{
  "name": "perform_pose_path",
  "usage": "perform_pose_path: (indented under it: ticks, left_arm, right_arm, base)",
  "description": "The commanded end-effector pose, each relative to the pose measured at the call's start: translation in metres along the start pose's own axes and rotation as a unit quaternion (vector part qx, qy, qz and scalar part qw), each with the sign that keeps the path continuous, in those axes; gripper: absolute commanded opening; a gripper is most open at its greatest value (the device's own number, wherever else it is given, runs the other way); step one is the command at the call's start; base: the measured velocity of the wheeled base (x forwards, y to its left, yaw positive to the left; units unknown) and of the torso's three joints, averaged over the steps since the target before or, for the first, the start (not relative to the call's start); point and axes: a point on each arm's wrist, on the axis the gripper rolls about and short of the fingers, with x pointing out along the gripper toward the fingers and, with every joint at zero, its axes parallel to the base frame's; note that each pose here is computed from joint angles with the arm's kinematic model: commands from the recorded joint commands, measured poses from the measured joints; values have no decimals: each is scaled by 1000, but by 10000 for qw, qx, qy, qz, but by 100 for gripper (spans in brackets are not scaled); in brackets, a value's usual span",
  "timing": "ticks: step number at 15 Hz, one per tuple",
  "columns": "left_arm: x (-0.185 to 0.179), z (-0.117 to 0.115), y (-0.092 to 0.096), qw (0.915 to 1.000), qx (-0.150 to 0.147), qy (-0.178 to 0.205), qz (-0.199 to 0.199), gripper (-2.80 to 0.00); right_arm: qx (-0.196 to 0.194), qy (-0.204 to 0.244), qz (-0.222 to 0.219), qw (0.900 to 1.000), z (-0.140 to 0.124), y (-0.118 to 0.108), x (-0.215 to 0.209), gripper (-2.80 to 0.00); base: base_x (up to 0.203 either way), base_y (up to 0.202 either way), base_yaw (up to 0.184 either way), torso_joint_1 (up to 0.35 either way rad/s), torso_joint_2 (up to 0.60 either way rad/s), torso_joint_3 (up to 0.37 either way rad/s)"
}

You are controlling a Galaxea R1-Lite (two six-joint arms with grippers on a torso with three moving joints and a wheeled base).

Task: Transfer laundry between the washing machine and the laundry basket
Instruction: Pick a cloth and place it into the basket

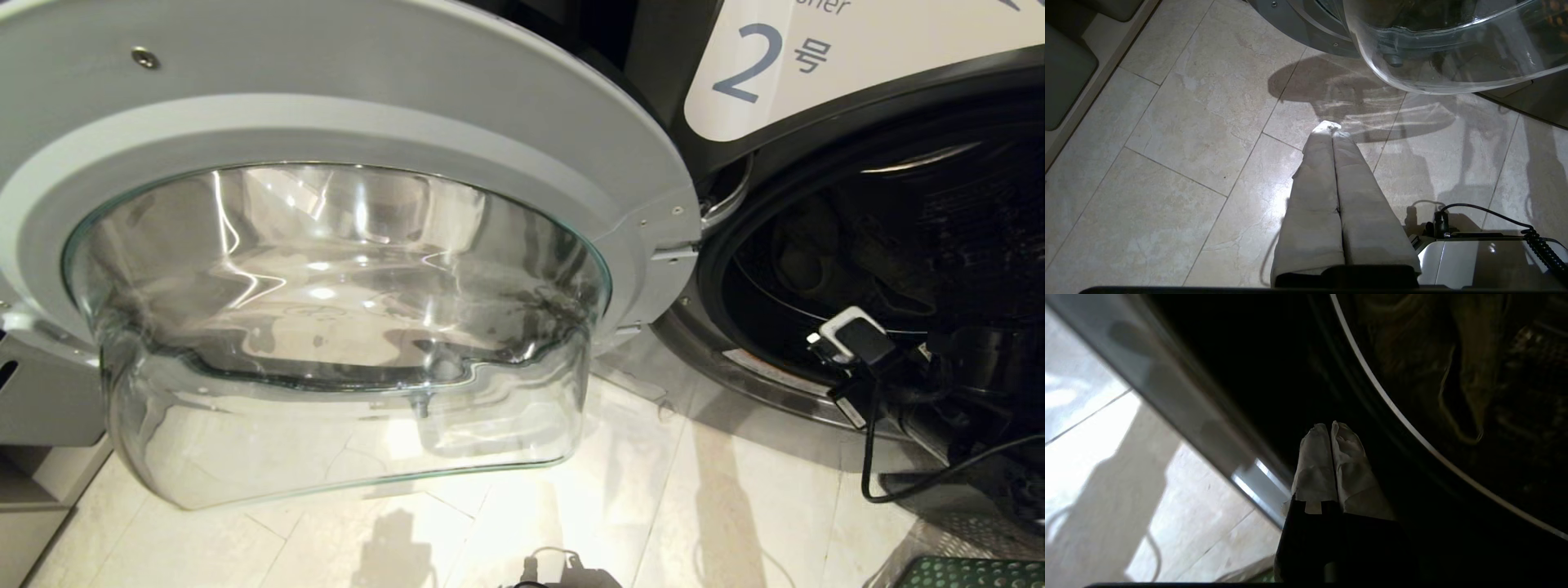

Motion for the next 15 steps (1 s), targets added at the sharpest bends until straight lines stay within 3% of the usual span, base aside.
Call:
perform_pose_path:
  ticks: [1,5,11,15]
  left_arm:
    - [0,0,0,10000,-1,-1,-1,-280]
    - [0,0,0,10000,-1,-1,-1,-280]
    - [0,0,0,10000,-1,2,-1,-280]
    - [0,0,0,10000,-1,-1,-1,-280]
  right_arm:
    - [-1,-145,-149,9998,6,0,22,-280]
    - [-66,-491,-681,9965,21,-19,51,-280]
    - [-439,-371,-1206,9910,4,-42,105,-280]
    - [-399,-548,-1511,9862,5,-59,128,-280]
  base:
    - [0,0,0,0,0,0]
    - [0,0,0,0,0,0]
    - [0,0,0,0,0,0]
    - [0,0,0,0,0,0]
